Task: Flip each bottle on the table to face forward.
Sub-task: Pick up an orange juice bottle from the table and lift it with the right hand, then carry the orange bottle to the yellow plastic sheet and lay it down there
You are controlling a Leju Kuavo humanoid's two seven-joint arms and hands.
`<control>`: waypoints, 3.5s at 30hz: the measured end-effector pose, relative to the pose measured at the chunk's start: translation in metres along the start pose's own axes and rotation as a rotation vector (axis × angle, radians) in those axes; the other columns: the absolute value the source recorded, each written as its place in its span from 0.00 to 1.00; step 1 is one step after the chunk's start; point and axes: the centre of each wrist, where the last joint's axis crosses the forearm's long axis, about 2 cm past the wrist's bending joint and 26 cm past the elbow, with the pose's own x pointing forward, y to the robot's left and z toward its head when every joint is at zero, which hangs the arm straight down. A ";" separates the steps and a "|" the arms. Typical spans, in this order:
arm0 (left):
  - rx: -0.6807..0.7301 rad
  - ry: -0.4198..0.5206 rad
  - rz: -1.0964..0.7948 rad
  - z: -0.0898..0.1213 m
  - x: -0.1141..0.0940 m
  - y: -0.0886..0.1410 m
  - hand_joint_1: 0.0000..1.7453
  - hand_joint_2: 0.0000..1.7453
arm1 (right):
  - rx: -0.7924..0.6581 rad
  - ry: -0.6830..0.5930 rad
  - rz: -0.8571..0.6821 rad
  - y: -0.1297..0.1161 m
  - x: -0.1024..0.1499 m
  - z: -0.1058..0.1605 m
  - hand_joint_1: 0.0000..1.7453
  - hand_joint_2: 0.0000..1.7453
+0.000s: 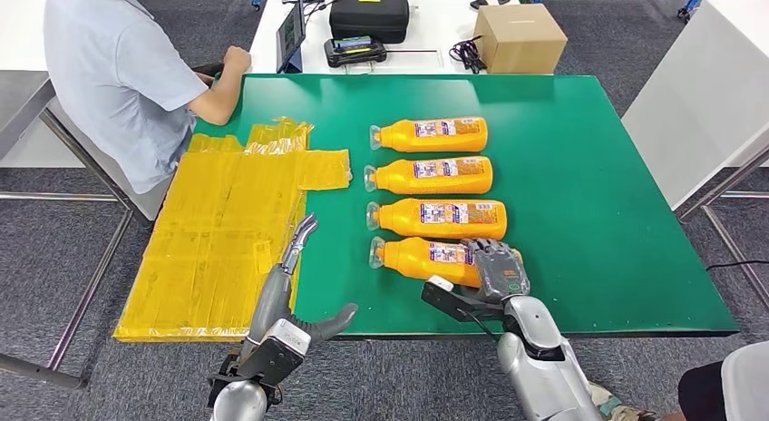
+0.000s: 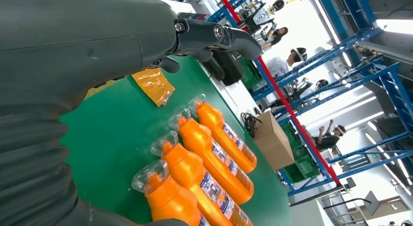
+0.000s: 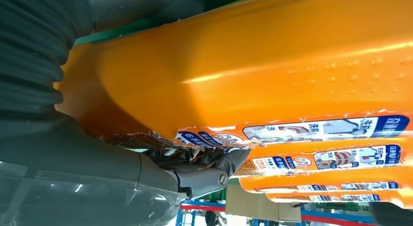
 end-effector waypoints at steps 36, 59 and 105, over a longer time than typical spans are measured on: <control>-0.060 0.468 0.664 0.013 -0.039 -0.040 0.00 1.00 | -0.078 -0.453 -0.642 -0.018 0.079 -0.003 0.91 1.00; -0.047 0.457 0.784 -0.003 -0.041 -0.054 0.00 1.00 | -0.017 -0.510 -0.553 0.001 0.136 -0.024 0.96 1.00; 0.111 0.146 0.197 -0.017 -0.023 -0.009 1.00 1.00 | -0.113 -0.383 -0.604 0.013 0.134 -0.004 0.00 1.00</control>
